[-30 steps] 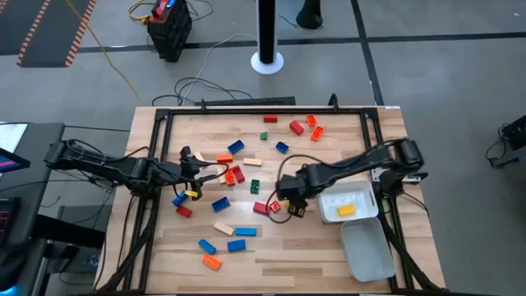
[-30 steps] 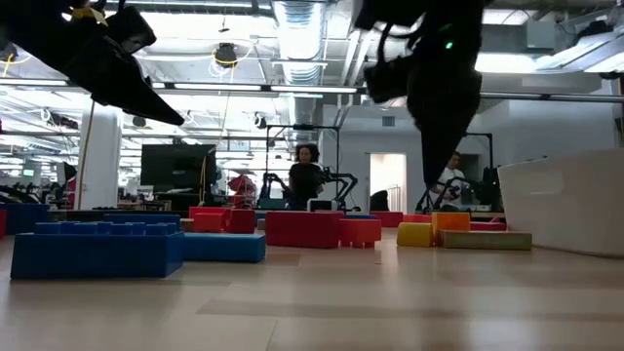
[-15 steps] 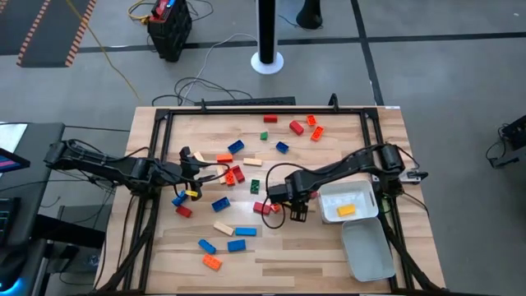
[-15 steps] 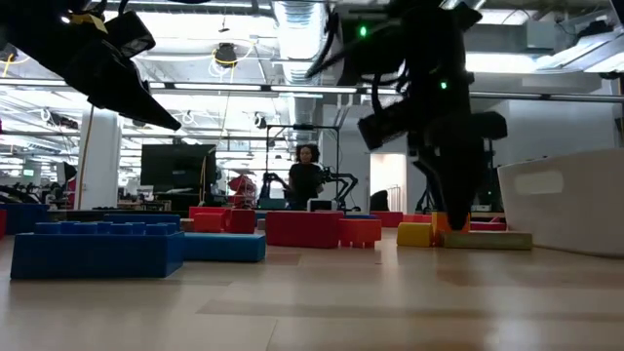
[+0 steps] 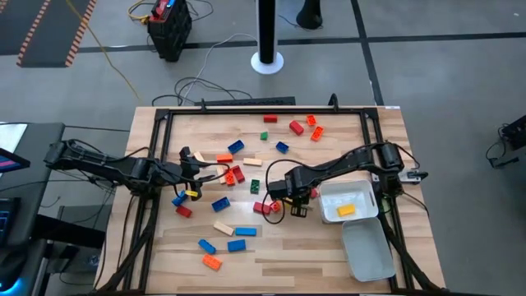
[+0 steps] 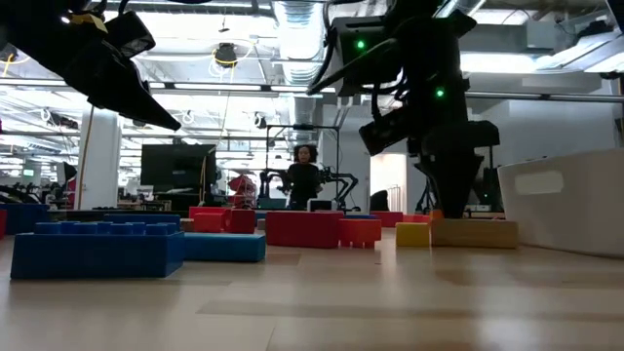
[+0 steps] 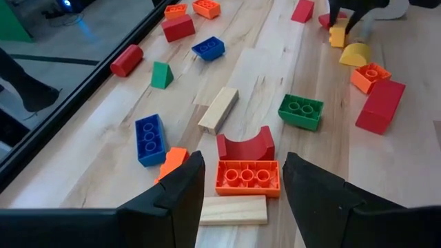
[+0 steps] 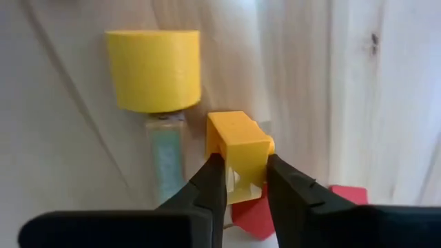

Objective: Sort blocks by size
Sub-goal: Put the 4 stud yellow game piece into the gray bin

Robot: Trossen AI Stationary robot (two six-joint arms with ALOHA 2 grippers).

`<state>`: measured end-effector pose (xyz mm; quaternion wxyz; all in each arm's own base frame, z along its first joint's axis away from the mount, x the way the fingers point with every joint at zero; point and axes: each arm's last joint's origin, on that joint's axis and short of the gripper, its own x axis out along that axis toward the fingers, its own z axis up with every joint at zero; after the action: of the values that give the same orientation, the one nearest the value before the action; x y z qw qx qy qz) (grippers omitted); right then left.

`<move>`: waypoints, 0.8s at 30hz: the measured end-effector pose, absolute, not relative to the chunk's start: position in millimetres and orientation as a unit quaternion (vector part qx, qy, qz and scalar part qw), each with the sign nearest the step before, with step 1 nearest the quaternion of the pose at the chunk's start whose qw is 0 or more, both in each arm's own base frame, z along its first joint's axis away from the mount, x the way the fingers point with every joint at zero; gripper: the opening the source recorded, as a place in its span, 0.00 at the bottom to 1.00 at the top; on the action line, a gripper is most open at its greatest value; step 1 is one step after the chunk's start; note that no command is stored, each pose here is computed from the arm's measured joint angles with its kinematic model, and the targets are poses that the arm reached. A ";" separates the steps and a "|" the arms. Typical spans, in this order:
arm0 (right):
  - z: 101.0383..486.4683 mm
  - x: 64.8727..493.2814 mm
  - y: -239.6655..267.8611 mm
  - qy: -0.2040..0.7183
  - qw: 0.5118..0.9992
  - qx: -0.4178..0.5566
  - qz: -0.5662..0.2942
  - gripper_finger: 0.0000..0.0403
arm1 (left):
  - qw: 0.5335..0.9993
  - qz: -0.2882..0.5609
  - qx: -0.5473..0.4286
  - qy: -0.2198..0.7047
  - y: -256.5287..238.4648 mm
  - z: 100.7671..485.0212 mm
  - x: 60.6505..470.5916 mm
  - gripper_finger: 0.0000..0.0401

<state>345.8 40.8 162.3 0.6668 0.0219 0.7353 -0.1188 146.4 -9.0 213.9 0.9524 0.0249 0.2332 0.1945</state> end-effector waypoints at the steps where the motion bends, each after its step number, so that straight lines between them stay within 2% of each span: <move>1: 164.4 345.8 41.3 0.734 0.667 0.017 -0.126 0.26 | 0.952 0.195 0.025 0.233 -9.0 213.9 146.4 0.47; 9: 212.0 323.9 61.3 0.696 0.697 0.014 -0.172 0.25 | 0.951 0.194 0.028 0.238 -8.9 213.0 145.8 0.47; 14: 258.0 292.4 86.5 0.641 0.740 0.076 -0.188 0.25 | 0.951 0.195 0.028 0.240 -8.9 212.7 145.7 0.47; 18: 278.3 258.6 112.4 0.616 0.753 0.137 -0.185 0.26 | 0.951 0.195 0.027 0.240 -8.9 212.7 145.6 0.47; 21: 282.0 234.5 130.7 0.613 0.745 0.171 -0.201 0.26 | 0.951 0.195 0.027 0.240 -8.9 212.7 145.6 0.47; 24: 276.1 213.1 147.2 0.629 0.716 0.212 -0.216 0.24 | 0.951 0.195 0.027 0.240 -8.9 212.7 145.7 0.47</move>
<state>213.1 147.2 276.1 0.7163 0.2121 0.6286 -0.2163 145.7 -8.9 212.7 0.9507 0.0265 0.2398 0.1949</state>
